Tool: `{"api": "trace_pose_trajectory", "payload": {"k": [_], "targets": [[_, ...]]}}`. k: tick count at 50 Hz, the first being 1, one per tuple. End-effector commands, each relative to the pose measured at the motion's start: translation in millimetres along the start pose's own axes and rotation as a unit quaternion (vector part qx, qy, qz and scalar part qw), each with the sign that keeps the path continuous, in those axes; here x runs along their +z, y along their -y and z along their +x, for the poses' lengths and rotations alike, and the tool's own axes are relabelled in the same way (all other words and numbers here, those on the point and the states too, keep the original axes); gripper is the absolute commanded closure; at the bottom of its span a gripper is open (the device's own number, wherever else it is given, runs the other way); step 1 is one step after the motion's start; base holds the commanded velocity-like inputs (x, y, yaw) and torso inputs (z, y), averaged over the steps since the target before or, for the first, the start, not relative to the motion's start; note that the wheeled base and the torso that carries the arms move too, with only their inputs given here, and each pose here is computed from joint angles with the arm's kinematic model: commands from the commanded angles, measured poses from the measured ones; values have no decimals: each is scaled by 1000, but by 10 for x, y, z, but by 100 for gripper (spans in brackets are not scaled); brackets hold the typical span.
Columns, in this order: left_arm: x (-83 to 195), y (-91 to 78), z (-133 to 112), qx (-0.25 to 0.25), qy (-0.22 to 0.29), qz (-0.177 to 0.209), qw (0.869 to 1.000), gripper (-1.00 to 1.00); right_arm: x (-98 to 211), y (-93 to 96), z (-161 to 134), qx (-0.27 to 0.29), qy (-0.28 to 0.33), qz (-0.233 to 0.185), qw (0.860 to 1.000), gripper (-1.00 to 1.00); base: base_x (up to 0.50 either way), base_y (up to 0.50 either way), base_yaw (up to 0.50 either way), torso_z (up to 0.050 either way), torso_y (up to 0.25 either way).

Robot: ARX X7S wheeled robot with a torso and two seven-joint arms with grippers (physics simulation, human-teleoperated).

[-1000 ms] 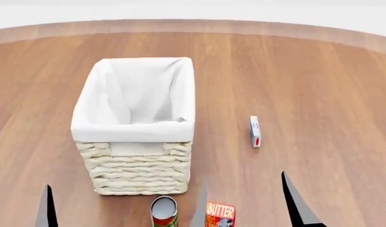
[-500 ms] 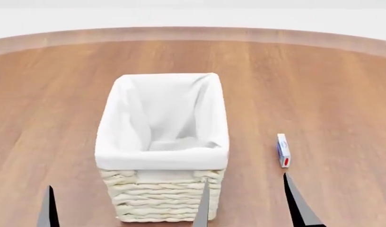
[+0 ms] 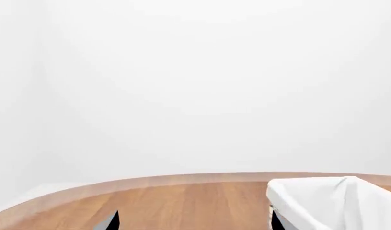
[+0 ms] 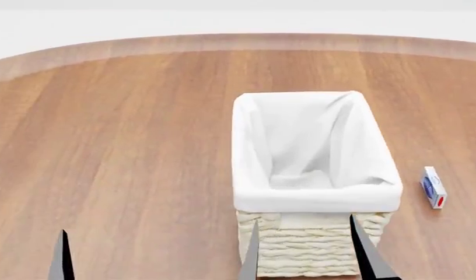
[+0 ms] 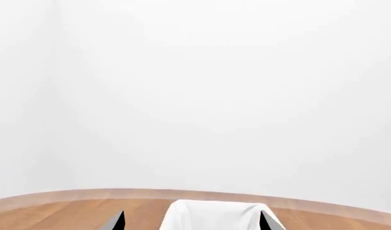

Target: Pick up the alphabet soup and put it in the basket.

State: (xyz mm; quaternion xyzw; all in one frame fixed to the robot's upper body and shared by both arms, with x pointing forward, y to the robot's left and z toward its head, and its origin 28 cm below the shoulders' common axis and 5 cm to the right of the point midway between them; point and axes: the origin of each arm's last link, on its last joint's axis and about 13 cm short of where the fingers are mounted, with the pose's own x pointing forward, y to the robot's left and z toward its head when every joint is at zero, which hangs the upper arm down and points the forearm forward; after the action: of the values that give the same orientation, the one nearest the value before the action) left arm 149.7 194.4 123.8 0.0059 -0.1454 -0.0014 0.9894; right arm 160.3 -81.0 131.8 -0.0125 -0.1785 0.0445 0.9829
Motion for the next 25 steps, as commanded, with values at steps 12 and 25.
{"api": "trace_pose_trajectory", "payload": {"k": [12, 25], "targets": [[-24, -14, 13, 6, -3, 3, 1000, -100, 222, 119, 13, -20, 28, 5, 999, -100, 0, 0, 0, 0, 0], [-106, -7, 47, 5, -17, 4, 1000, -100, 406, 573, -364, -49, -39, -29, 998, -100, 0, 0, 0, 0, 0]]}}
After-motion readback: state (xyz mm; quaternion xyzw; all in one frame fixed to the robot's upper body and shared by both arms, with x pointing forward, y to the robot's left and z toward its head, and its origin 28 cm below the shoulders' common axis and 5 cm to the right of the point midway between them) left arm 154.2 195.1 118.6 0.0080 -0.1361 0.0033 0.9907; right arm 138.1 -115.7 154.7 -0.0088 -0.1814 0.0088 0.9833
